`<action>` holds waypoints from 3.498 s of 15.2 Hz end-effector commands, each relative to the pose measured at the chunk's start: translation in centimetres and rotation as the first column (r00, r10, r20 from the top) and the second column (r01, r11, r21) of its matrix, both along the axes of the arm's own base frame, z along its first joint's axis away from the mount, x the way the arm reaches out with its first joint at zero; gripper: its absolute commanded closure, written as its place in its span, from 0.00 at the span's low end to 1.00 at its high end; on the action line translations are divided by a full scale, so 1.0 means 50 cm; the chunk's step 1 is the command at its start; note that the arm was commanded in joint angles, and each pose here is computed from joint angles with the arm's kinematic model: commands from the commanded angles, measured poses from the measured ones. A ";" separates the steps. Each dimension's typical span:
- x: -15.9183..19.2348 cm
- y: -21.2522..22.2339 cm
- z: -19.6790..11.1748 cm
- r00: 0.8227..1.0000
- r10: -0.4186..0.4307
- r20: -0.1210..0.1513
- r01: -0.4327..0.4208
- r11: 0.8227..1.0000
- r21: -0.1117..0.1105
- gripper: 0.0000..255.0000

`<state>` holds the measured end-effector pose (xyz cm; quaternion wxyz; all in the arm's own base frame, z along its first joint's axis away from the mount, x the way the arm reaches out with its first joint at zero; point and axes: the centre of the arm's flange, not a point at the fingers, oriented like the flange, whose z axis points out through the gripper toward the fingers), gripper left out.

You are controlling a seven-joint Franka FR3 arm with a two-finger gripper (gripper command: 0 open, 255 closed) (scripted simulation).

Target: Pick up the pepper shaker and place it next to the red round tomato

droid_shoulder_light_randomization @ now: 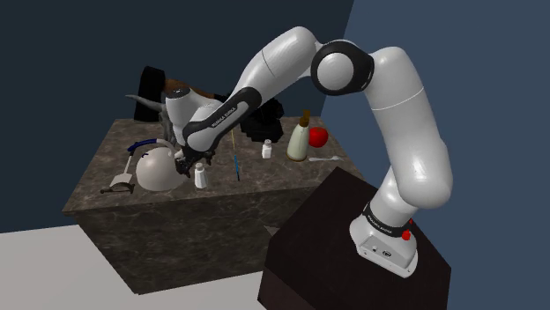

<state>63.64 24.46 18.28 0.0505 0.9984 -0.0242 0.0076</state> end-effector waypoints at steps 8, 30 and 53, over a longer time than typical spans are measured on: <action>0.000 0.000 0.000 1.000 0.000 0.000 0.000 1.000 0.000 1.00; 0.000 0.000 0.190 1.000 0.000 0.000 0.000 1.000 0.000 1.00; -0.070 -0.142 0.361 1.000 0.000 0.000 0.000 1.000 0.000 1.00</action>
